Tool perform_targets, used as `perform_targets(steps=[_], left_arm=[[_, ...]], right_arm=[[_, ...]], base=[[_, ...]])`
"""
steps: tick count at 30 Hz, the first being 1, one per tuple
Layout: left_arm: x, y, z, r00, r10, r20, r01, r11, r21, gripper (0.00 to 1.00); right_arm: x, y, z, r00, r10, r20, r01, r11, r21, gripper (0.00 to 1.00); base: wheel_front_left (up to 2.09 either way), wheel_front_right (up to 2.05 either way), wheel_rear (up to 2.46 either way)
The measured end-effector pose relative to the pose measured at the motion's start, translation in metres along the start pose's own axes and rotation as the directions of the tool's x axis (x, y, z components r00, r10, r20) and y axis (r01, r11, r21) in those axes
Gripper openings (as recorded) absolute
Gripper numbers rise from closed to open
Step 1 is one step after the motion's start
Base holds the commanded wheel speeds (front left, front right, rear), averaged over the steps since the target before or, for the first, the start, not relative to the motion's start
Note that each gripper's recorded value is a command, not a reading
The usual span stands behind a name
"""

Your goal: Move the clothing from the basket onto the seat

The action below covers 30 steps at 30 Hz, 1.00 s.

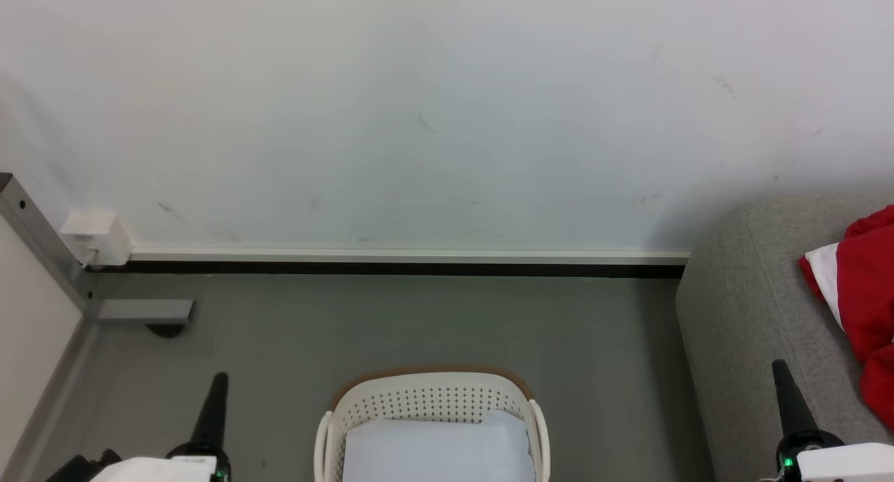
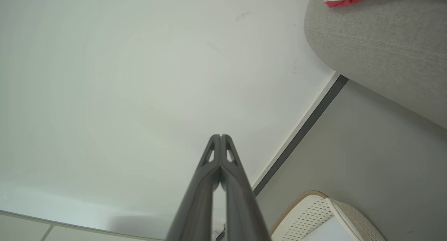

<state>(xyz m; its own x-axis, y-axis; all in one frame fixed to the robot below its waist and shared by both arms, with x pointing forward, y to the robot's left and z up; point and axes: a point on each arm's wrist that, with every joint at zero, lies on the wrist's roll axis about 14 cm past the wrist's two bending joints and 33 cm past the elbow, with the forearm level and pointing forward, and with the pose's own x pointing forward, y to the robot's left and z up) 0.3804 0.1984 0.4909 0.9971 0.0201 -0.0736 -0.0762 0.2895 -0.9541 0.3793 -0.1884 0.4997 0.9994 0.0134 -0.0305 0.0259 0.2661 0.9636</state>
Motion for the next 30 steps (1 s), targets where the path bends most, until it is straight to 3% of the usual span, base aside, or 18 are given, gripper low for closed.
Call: perform_targets(steps=[30], left_arm=[[0.0049,-0.0096,0.0028,0.999,-0.048,-0.006,0.045,0.975,-0.219,0.0]], right_arm=[[0.0059,0.0005,0.0097,1.0,0.009,0.013,-0.012,0.98,0.201,0.0]], base=[[0.0,0.0,0.0]])
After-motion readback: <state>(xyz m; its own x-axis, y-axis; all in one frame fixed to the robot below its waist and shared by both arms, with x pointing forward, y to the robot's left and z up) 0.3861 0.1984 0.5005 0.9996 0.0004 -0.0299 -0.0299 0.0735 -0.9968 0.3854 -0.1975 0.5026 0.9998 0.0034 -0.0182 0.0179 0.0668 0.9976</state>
